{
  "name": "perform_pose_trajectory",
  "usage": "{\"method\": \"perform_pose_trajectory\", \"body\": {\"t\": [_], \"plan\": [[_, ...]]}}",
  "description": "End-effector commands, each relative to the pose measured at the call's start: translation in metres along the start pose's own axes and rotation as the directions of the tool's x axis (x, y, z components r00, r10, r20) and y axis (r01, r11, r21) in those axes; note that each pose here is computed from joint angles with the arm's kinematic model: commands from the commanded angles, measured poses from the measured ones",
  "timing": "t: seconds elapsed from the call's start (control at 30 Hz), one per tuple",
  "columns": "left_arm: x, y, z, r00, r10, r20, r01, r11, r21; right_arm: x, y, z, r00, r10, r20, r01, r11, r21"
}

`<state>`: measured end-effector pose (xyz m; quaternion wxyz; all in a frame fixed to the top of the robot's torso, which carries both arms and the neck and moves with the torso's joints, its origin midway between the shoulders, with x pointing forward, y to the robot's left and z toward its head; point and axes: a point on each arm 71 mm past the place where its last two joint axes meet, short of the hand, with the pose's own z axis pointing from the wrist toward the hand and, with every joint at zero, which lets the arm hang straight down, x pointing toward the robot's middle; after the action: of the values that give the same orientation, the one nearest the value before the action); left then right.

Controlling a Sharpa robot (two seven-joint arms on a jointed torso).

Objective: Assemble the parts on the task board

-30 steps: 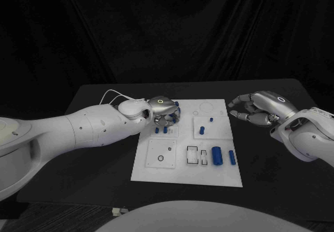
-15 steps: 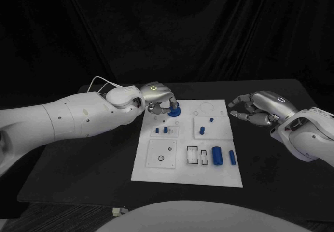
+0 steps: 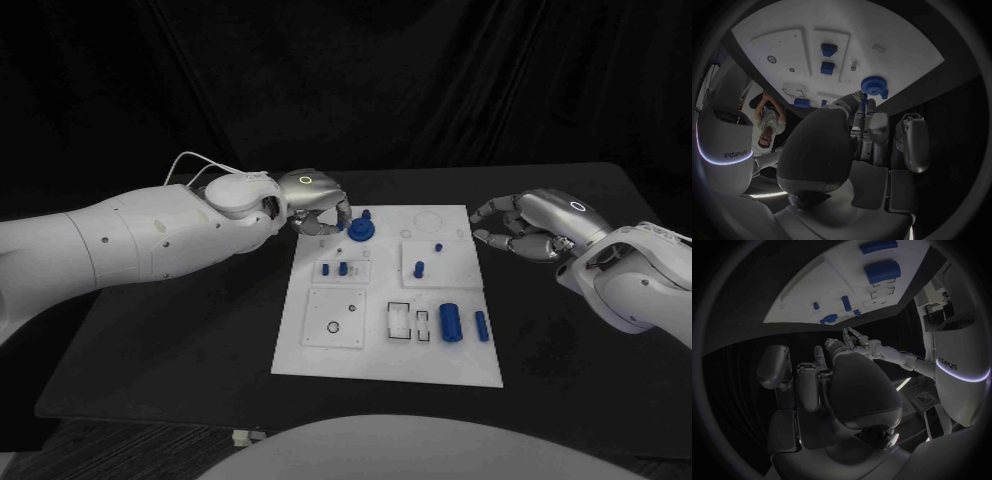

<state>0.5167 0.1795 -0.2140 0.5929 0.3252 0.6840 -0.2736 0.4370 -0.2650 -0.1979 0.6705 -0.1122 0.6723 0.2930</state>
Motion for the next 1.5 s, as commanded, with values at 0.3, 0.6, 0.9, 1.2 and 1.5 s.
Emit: {"method": "perform_pose_trajectory", "body": {"t": [0.3,0.6,0.9,1.2,1.5], "plan": [[0.0224,-0.0066,0.0017,0.997,-0.036,-0.071,0.037,0.999,0.009,0.003,0.001,0.001,1.000,0.002,-0.012,-0.002,1.000,0.000],[0.0312,-0.0096,0.0034,0.996,-0.045,-0.072,0.045,0.999,-0.001,0.004,0.001,0.001,1.000,0.003,-0.012,-0.003,1.000,0.000],[0.0348,-0.0105,0.0041,0.996,-0.049,-0.077,0.049,0.999,-0.009,0.004,0.002,0.001,1.000,0.004,-0.012,-0.004,1.000,-0.001],[0.0367,-0.0099,0.0047,0.995,-0.050,-0.081,0.049,0.999,-0.014,0.004,0.001,0.000,1.000,0.004,-0.013,-0.004,1.000,0.001],[0.0378,-0.0095,0.0059,0.995,-0.050,-0.083,0.049,0.999,-0.018,0.004,0.002,0.000,1.000,0.004,-0.015,-0.004,1.000,0.001]]}}
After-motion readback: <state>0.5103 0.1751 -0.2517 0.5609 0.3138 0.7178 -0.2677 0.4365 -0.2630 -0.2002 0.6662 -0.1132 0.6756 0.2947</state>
